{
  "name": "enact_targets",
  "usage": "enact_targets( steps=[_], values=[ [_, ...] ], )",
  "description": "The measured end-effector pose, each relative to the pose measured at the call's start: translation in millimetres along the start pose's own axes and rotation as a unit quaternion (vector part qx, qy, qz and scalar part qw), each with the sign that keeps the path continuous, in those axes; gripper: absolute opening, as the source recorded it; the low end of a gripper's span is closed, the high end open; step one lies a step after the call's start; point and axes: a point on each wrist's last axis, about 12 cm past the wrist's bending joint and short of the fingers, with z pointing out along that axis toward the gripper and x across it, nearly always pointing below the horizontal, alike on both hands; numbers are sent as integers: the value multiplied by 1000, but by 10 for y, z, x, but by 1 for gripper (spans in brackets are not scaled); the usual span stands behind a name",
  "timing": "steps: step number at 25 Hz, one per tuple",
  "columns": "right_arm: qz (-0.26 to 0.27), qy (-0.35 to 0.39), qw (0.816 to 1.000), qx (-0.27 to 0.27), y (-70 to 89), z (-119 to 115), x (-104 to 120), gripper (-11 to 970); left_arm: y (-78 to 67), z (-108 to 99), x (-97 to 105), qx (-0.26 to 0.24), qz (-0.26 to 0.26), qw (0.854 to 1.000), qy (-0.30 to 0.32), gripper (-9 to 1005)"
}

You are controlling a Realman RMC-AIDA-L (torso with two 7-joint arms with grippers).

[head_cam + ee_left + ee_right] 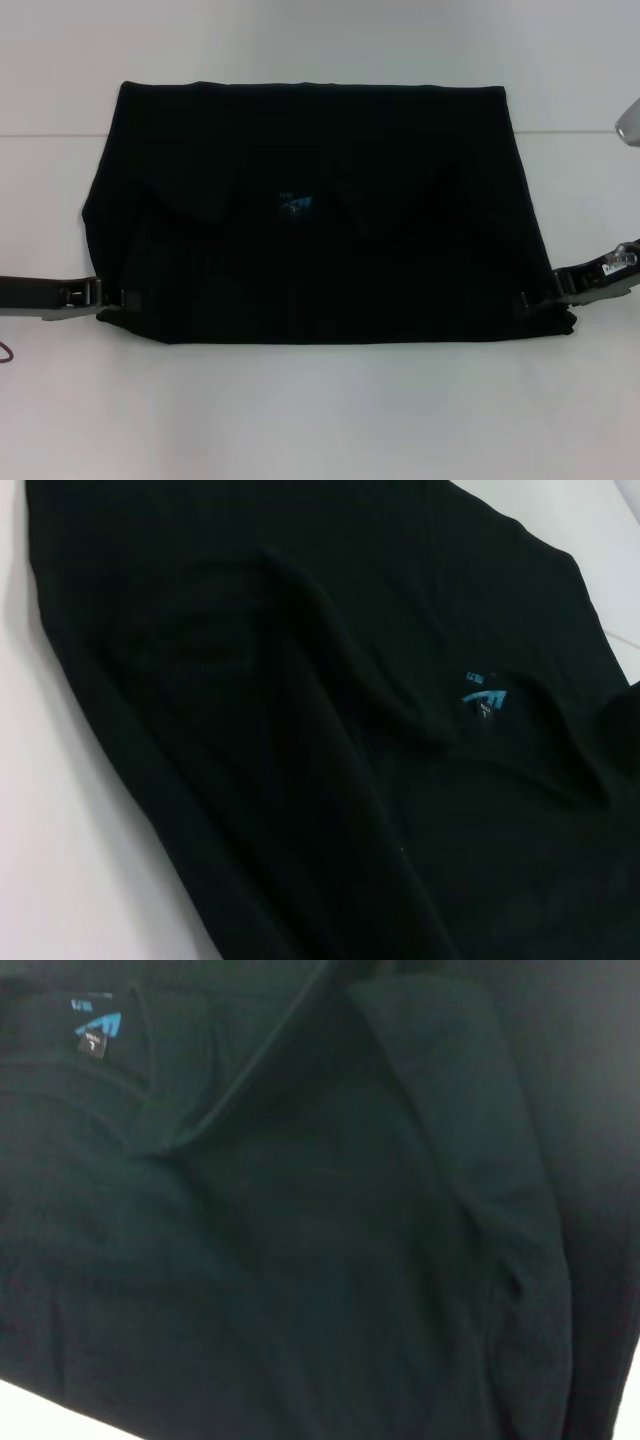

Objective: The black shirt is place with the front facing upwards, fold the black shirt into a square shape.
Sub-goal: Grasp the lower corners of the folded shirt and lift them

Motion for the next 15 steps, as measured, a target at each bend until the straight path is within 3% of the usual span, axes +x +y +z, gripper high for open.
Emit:
enact_targets(
  steps=[15],
  values=[
    [0, 4, 1000, -2, 5, -1, 5, 209, -11, -1, 9, 5, 4, 1000, 4, 2]
  ],
)
